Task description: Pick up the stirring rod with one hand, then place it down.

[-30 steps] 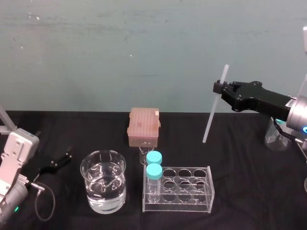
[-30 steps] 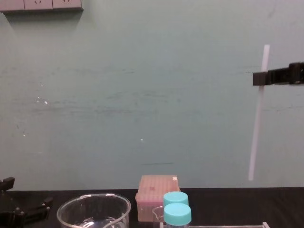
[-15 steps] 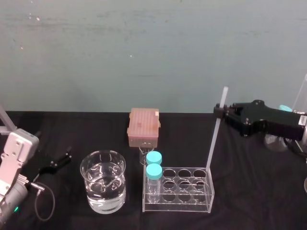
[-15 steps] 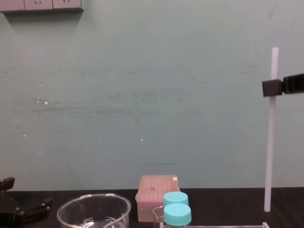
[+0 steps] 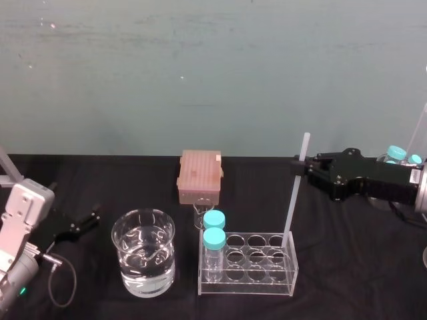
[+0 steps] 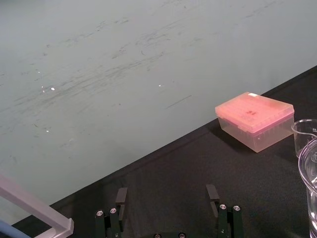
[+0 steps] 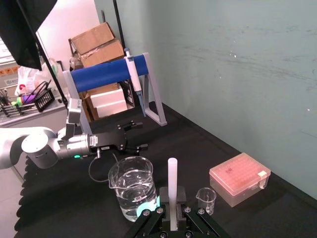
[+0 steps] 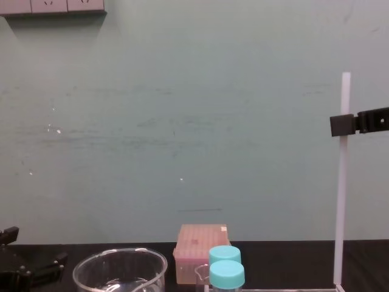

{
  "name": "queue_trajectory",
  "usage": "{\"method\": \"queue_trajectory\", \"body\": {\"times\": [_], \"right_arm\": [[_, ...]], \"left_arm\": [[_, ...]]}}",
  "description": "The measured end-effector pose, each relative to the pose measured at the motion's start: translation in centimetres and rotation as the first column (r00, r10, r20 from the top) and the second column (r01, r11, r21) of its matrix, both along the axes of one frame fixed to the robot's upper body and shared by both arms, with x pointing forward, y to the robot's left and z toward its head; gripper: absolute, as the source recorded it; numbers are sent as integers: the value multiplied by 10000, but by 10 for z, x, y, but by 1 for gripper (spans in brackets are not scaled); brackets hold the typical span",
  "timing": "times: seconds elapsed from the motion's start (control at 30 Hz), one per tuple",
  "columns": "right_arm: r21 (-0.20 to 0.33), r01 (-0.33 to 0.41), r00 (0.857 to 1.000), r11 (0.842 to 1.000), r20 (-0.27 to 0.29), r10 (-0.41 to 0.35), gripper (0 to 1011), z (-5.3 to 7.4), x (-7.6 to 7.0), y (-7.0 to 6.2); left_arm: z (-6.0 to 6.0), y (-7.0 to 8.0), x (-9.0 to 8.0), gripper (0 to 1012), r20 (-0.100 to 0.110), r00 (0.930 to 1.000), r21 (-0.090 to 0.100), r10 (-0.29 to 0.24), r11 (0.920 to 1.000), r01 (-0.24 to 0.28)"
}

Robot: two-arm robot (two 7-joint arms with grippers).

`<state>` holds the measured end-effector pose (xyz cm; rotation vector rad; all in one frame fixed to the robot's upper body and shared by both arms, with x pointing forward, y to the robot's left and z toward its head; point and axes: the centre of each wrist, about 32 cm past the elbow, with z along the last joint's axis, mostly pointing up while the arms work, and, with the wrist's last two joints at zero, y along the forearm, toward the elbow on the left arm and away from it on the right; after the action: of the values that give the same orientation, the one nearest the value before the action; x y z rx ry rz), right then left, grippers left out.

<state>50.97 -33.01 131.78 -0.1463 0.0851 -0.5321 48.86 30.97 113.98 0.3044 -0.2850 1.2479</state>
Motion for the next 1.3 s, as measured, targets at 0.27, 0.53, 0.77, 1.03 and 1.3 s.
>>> {"method": "queue_trajectory", "body": {"times": [0.27, 0.53, 0.77, 1.03, 1.3], "right_arm": [[-48, -9, 10000, 10000, -30, 8, 68, -8, 2, 1], [-164, -115, 9999, 9998, -57, 114, 68, -19, 7, 1], [-291, -230, 9995, 9993, -225, 224, 68, -29, 11, 1], [-466, -254, 9987, 9986, -462, 233, 68, -40, 14, 2], [-580, -110, 9991, 9983, -415, 86, 68, -51, 16, 5]], "left_arm": [[0, 0, 0, 1005, 0, 10000, 0, 0, 10000, 0], [0, 0, 0, 1005, -1, 10000, 0, 0, 10000, 0], [0, 0, 0, 1005, -1, 10000, 0, 0, 10000, 0], [0, 0, 0, 1005, 0, 10000, 0, 0, 10000, 0], [0, 0, 0, 1005, 1, 10000, 0, 0, 10000, 0]]}}
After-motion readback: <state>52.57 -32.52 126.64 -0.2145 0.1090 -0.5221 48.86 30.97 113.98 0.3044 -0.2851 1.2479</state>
